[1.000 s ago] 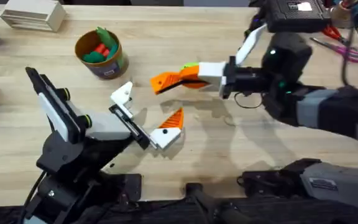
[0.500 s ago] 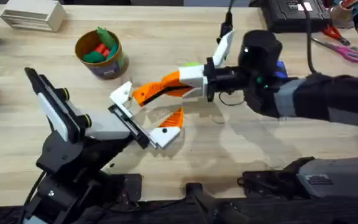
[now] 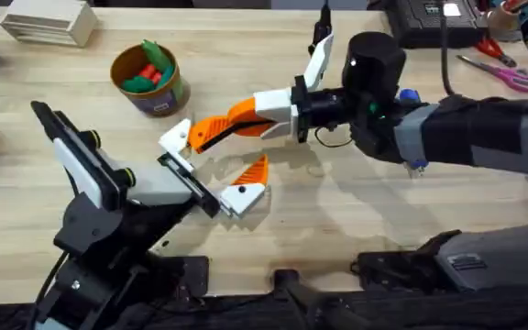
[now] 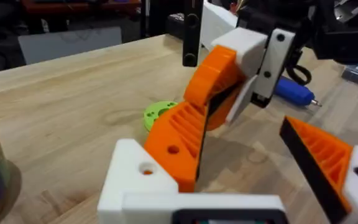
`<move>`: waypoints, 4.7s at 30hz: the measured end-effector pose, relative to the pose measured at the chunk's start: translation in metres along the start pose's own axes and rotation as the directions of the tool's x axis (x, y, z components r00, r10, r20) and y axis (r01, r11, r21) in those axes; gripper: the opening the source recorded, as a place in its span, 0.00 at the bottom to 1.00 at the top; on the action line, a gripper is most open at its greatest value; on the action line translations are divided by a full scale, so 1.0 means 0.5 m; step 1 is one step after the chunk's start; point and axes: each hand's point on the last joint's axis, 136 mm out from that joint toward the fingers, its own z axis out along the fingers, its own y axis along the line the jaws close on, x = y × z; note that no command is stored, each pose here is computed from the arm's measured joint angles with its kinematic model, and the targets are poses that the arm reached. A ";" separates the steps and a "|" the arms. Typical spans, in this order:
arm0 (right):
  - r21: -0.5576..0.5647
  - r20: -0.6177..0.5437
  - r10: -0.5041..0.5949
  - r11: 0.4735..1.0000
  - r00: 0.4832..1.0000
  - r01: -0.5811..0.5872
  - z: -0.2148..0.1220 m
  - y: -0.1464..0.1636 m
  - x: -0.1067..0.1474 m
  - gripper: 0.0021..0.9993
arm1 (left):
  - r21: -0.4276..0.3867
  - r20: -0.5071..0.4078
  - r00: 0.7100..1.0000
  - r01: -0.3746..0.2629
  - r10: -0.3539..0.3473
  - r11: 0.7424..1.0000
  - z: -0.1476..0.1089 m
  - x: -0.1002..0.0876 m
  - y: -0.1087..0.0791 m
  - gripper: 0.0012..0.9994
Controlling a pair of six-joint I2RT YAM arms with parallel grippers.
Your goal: Pick up the gripper from the table and insert it into the empty holder that is missing its gripper. Then pick up a screw, insert it into the mounting hole, and use the screwdriver to tighten it. Finally, clean up the table by picking up the vegetable and placing it into the bucket.
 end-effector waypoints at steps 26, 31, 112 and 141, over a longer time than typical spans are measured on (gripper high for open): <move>-0.007 -0.085 -0.046 0.999 0.995 0.046 0.043 -0.017 0.000 0.01 | 0.095 -0.011 1.000 0.017 -0.016 0.995 -0.002 0.003 -0.032 0.99; -0.005 -0.080 -0.048 0.999 0.996 0.048 0.046 -0.017 -0.001 0.01 | 0.089 -0.010 1.000 0.018 -0.017 0.996 -0.002 0.003 -0.029 0.99; 0.028 -0.021 -0.104 0.994 0.994 0.105 0.068 -0.028 -0.015 0.01 | 0.069 -0.011 0.999 0.038 -0.037 0.997 -0.001 0.003 -0.022 0.99; 0.035 0.077 -0.134 0.991 0.988 0.132 0.054 -0.020 -0.059 0.01 | 0.034 -0.007 0.999 0.032 -0.032 0.999 0.000 0.002 -0.010 0.99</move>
